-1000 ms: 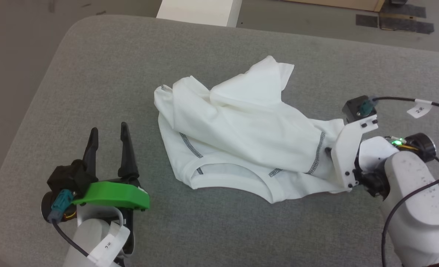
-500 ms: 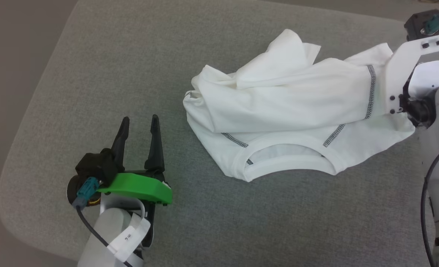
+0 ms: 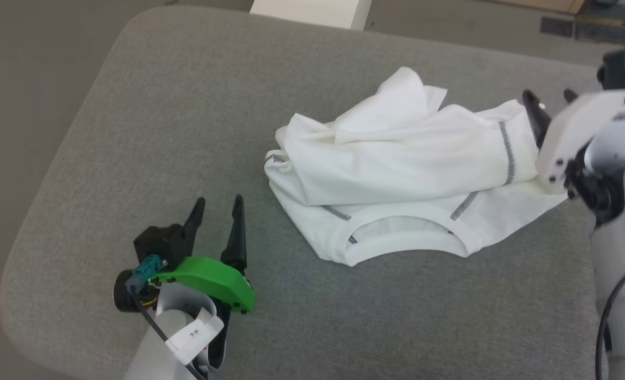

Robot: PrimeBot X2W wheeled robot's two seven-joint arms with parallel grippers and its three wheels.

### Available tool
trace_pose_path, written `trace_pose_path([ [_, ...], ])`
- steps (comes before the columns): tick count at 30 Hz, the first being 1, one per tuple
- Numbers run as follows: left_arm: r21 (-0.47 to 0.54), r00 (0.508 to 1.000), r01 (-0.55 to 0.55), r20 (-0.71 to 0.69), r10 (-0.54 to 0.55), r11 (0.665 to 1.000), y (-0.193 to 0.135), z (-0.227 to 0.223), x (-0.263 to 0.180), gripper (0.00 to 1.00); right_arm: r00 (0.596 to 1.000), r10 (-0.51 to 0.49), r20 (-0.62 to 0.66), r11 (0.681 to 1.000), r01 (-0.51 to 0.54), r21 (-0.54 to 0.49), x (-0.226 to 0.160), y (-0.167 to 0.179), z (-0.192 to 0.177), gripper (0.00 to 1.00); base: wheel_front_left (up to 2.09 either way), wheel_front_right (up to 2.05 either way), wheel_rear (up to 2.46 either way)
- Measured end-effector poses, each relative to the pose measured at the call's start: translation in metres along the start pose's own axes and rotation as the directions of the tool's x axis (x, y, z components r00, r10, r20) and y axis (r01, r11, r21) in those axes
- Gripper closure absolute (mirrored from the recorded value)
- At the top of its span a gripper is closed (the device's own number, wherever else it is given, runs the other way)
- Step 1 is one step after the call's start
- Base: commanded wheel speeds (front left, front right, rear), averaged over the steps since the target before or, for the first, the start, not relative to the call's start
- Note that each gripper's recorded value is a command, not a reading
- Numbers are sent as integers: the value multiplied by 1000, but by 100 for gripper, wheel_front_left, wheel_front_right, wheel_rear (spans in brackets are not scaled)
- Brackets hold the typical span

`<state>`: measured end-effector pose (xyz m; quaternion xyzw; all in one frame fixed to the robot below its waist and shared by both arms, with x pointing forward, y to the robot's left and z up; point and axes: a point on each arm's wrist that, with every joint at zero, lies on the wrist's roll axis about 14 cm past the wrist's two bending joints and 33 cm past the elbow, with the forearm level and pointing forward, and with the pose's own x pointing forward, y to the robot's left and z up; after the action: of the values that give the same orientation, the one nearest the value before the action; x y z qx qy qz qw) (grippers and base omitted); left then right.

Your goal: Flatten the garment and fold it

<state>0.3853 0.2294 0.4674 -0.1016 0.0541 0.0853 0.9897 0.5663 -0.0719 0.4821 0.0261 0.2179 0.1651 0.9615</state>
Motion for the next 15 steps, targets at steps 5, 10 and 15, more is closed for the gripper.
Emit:
trace_pose_path([
  [5, -30, 992, 65, -107, -68, 997, -22, -12, -6, 0, 999, -23, 35, 998, 21, 52, -44, -7, -18, 0, 0, 0, 0],
  [10, -57, 913, 135, -380, -147, 989, -56, -48, -14, 0, 998, -58, 4, 995, 58, 79, -86, -15, -47, 0, 0, 0, 0],
  [15, 0, 831, 184, -535, -155, 983, -77, -56, -3, 0, 997, -73, -13, 993, 74, 94, -113, -17, -59, 0, 0, 0, 0],
])
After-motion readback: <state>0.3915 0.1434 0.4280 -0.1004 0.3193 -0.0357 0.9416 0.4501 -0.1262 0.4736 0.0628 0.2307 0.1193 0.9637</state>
